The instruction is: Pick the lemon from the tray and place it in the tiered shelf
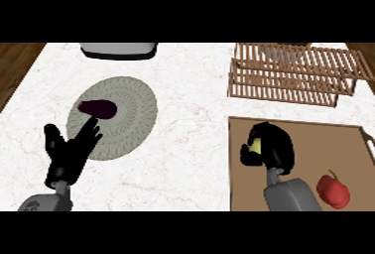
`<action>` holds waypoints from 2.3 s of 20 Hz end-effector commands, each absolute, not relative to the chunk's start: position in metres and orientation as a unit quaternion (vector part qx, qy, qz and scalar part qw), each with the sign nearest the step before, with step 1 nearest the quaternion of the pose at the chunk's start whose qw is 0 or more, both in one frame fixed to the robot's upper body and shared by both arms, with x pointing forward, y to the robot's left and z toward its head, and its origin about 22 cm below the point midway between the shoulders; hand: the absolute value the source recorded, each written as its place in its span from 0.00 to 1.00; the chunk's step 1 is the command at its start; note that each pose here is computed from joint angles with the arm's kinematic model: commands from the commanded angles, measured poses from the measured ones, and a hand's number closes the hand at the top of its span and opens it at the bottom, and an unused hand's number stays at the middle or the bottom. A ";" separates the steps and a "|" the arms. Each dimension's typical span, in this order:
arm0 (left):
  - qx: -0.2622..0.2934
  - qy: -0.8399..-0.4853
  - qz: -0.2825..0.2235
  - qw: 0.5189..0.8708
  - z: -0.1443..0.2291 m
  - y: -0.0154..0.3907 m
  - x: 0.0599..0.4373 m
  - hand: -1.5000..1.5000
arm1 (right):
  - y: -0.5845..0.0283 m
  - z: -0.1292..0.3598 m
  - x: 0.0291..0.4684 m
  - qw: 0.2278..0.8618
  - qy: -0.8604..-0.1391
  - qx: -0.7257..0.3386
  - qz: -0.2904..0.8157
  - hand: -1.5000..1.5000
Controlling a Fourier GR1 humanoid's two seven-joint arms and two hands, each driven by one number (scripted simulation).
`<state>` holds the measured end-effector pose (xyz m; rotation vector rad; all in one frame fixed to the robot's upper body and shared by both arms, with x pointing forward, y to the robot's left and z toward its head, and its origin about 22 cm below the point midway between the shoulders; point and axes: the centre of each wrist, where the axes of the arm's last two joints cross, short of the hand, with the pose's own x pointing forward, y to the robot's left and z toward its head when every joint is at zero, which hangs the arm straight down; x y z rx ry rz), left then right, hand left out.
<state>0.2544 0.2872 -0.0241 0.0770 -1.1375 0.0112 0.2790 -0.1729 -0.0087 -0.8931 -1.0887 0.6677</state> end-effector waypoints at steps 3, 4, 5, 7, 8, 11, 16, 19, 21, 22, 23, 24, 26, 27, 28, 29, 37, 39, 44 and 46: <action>0.042 -0.524 0.022 0.850 -0.024 0.307 0.254 0.50 | -0.117 0.057 0.284 0.656 -0.581 -0.241 0.418 1.00; 0.046 -0.529 0.013 0.848 -0.029 0.286 0.242 0.50 | -0.126 0.060 0.284 0.642 -0.601 -0.249 0.406 1.00; 0.048 -0.520 0.025 0.852 -0.024 0.295 0.251 0.50 | -0.131 0.078 0.267 0.624 -0.615 -0.257 0.408 1.00; 0.055 -0.527 0.021 0.848 -0.034 0.298 0.246 0.50 | -0.119 0.109 0.252 0.612 -0.647 -0.273 0.364 1.00; 0.055 -0.530 0.029 0.846 -0.030 0.311 0.244 0.50 | -0.133 0.130 0.256 0.597 -0.658 -0.290 0.356 1.00; 0.045 -0.523 0.032 0.850 -0.021 0.305 0.247 0.50 | -0.144 0.179 0.237 0.578 -0.677 -0.322 0.323 1.00; 0.051 -0.523 0.032 0.850 -0.033 0.283 0.249 0.50 | -0.155 0.243 0.214 0.571 -0.677 -0.369 0.282 1.00; 0.050 -0.525 0.017 0.850 -0.034 0.299 0.243 0.50 | -0.174 0.269 0.238 0.574 -0.685 -0.374 0.247 1.00; 0.045 -0.524 0.024 0.850 -0.025 0.308 0.242 0.50 | -0.191 0.293 0.242 0.575 -0.682 -0.379 0.245 1.00; 0.035 -0.521 0.022 0.853 -0.028 0.290 0.245 0.50 | -0.170 0.304 0.229 0.580 -0.675 -0.393 0.230 1.00; 0.046 -0.522 0.015 0.851 -0.028 0.282 0.252 0.50 | -0.182 0.317 0.248 0.579 -0.677 -0.388 0.236 1.00; 0.043 -0.524 0.029 0.850 -0.026 0.288 0.260 0.50 | -0.197 0.324 0.250 0.579 -0.683 -0.384 0.226 1.00; 0.042 -0.525 0.025 0.850 -0.035 0.306 0.239 0.50 | -0.189 0.342 0.271 0.595 -0.682 -0.376 0.200 1.00; 0.041 -0.533 0.024 0.845 -0.037 0.288 0.235 0.50 | -0.207 0.345 0.263 0.588 -0.683 -0.386 0.198 1.00; 0.037 -0.522 0.024 0.852 -0.037 0.296 0.237 0.50 | -0.211 0.356 0.259 0.583 -0.688 -0.391 0.186 1.00; 0.042 -0.528 0.023 0.848 -0.022 0.291 0.248 0.50 | -0.209 0.345 0.285 0.585 -0.681 -0.396 0.192 1.00; 0.042 -0.535 0.010 0.844 -0.039 0.289 0.232 0.50 | -0.250 0.373 0.331 0.586 -0.675 -0.406 0.191 1.00; 0.043 -0.532 0.018 0.845 -0.026 0.297 0.253 0.50 | -0.262 0.359 0.353 0.589 -0.673 -0.402 0.197 1.00; 0.040 -0.534 0.013 0.844 -0.017 0.298 0.249 0.50 | -0.277 0.360 0.376 0.598 -0.655 -0.394 0.240 1.00; 0.039 -0.535 0.015 0.844 -0.020 0.290 0.254 0.50 | -0.265 0.343 0.388 0.584 -0.654 -0.411 0.249 1.00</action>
